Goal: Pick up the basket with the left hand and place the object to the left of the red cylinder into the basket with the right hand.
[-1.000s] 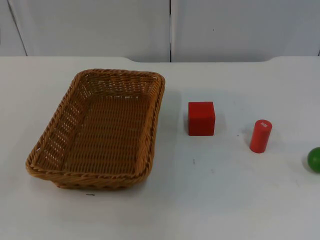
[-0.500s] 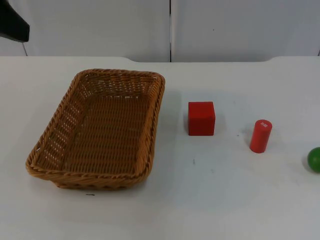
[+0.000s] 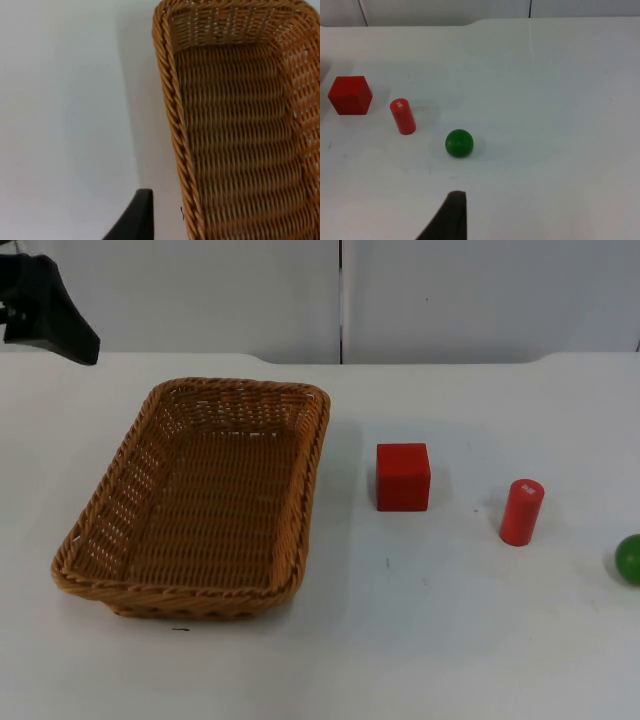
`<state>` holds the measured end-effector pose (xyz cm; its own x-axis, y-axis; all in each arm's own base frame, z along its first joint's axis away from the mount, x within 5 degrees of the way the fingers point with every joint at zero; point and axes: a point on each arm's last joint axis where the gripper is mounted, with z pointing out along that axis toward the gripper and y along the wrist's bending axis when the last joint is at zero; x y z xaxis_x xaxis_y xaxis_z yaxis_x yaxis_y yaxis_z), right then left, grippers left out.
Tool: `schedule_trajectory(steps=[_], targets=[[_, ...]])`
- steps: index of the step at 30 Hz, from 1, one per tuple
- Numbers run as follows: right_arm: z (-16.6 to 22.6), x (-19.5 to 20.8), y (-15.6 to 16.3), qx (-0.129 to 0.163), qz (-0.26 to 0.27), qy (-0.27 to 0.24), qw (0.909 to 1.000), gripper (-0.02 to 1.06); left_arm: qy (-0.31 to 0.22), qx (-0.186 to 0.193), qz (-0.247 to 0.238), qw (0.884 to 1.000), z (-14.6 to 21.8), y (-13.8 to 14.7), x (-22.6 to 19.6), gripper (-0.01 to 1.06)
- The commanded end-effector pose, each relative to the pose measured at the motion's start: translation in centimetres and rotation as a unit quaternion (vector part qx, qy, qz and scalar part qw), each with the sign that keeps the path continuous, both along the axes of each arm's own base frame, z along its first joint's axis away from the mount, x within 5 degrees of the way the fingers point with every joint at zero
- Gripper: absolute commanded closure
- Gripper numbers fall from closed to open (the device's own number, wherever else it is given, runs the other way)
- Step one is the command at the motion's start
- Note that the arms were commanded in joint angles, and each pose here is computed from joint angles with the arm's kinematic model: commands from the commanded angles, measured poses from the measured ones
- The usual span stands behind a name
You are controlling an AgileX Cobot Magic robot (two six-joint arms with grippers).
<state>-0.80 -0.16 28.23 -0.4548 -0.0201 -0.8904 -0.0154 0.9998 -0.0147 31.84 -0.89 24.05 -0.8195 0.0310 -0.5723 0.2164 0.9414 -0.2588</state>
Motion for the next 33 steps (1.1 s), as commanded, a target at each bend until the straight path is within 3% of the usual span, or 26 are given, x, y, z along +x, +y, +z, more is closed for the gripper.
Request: schedule_trajectory(steps=[1, 5, 14, 26, 33], targets=[[-0.2, 0.1, 0.0, -0.002, -0.002, 0.001, 1.0, -0.01, -0.003, 0.0, -0.002, 1.0, -0.2, 0.0, 0.7, 0.0], [-0.2, 0.1, 0.0, -0.002, -0.002, 0.001, 1.0, -0.01, 0.018, 0.026, -0.008, 0.999, -2.0, 0.5, 2.7, 0.0], [-0.2, 0.1, 0.0, -0.002, -0.002, 0.001, 1.0, -0.01, 0.077, 0.003, -0.017, 0.997, -5.3, 0.3, 4.6, 0.0], [-0.2, 0.1, 0.0, -0.002, -0.002, 0.001, 1.0, -0.01, 0.1, 0.018, -0.047, 0.994, -8.1, -1.1, 6.4, 0.0], [-0.2, 0.1, 0.0, -0.002, -0.002, 0.001, 1.0, -0.01, 0.138, 0.008, -0.06, 0.989, -9.8, -1.3, 8.5, 0.0]])
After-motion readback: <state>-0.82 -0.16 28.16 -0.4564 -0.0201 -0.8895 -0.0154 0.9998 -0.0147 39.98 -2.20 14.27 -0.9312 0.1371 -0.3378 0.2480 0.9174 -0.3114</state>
